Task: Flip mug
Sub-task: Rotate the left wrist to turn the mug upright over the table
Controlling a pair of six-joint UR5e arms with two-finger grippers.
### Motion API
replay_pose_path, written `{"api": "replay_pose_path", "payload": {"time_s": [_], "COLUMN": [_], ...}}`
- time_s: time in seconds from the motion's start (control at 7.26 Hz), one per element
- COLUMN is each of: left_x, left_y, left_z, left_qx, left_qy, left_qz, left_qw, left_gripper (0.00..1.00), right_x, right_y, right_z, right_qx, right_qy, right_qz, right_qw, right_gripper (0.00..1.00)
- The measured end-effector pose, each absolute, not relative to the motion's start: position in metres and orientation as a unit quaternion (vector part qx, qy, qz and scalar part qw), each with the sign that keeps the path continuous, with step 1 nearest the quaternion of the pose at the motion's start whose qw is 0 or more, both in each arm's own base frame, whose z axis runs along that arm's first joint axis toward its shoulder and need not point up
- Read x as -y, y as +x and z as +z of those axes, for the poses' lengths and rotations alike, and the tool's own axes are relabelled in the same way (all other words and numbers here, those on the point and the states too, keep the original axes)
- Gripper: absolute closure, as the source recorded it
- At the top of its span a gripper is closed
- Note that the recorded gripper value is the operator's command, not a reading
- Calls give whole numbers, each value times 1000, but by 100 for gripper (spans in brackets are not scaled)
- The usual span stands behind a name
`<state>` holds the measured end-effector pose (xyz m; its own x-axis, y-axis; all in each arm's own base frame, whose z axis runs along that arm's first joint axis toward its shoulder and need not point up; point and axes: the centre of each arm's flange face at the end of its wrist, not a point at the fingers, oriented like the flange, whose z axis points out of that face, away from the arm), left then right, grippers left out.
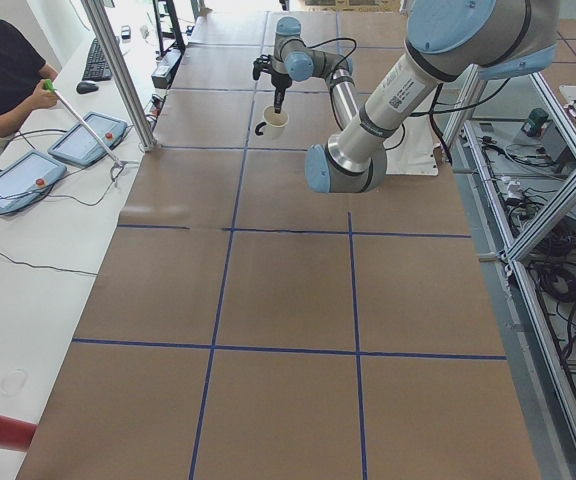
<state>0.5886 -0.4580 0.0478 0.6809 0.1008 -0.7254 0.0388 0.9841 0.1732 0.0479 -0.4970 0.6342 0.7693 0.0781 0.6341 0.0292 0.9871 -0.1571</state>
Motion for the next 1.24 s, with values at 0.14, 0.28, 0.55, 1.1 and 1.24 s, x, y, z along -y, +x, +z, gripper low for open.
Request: {"api": "replay_pose_path", "payload": {"time_s": [0.14,0.28,0.55,1.1,1.24], "left_x": [462,464,468,469,468], "left_y": [608,617,628,642,643], "left_z": [33,26,35,72,75], "left_qx": [-373,-352,-324,-308,-310], "left_qy": [83,84,86,60,55], "left_qz": [35,65,119,176,182], "left_qw": [923,930,935,933,931], "left_gripper": [100,100,100,100,100], "right_x": [497,497,497,497,497], "right_y": [48,48,48,48,48], "right_z": [634,634,634,634,634], "right_qx": [339,339,339,339,339], "right_qy": [-79,-79,-79,-79,-79], "right_qz": [13,13,13,13,13], "right_qw": [937,937,937,937,937], "right_gripper": [0,0,0,0,0]}}
